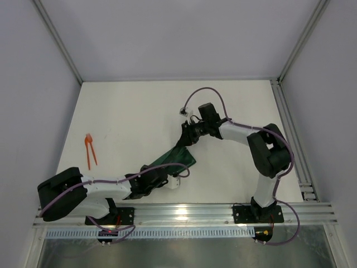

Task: Fold the napkin into a case and place the utensils inside
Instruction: Fold the 2/3-rectangle-folded napkin at the center of the board.

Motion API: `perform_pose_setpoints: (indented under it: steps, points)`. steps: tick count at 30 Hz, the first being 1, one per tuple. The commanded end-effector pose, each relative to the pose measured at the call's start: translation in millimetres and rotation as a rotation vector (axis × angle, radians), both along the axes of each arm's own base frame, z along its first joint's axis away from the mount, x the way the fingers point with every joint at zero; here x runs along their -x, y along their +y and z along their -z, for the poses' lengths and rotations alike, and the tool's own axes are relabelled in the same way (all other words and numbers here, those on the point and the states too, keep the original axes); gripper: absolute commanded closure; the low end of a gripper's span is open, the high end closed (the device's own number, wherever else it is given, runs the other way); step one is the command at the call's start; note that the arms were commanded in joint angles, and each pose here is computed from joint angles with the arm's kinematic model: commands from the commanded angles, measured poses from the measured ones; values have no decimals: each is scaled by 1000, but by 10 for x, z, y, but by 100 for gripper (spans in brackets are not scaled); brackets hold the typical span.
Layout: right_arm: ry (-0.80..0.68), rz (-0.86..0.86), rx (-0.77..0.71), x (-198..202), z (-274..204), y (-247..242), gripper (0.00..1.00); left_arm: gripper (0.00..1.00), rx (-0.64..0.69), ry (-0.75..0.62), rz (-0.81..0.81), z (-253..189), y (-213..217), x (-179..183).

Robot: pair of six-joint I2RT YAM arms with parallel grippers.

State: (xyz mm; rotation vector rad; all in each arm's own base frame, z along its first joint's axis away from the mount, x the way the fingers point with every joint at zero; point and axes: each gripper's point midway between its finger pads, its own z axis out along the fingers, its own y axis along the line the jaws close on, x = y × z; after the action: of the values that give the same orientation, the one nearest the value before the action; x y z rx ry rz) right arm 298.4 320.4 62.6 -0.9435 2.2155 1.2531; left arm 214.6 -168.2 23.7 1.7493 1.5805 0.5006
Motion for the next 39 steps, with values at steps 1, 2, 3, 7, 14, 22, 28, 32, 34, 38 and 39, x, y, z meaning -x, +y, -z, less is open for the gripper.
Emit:
perform_pose_setpoints:
  steps: [1, 2, 3, 7, 14, 22, 28, 32, 34, 38, 39]
  points:
    - [-193, 4, -30, -184, -488, -23, 70, 100, -1, -25, 16, 6, -10, -29]
    - [-202, 21, -19, -231, -494, -47, 58, 100, -4, -29, 16, 9, 2, -33]
    - [-195, 37, 3, -279, -425, -66, 54, 100, -15, -32, 24, 14, 9, -36]
    - [-215, 89, 139, -606, -202, -151, 44, 100, -34, -32, 29, 54, 34, -28]
    - [-157, 5, 124, -570, 50, -54, 43, 100, -40, -17, 38, 106, 45, -2]
    - [-124, -53, 3, -454, -53, 101, 38, 100, -46, -10, 37, 145, 26, -4]
    - [-67, -84, 9, -326, 127, 72, 38, 100, -40, -4, 32, 137, 33, 8]
    - [-44, -92, 6, -278, 182, 103, 44, 100, -43, -3, 30, 141, 42, 6]
    - [-41, -105, -7, -251, 162, 138, 48, 100, -39, -4, 30, 132, 34, 6]
    - [-48, -106, -13, -236, 131, 156, 59, 100, -41, -5, 27, 124, 45, 7]
    - [-47, -102, -11, -236, 140, 144, 67, 100, -41, -5, 27, 124, 45, 7]
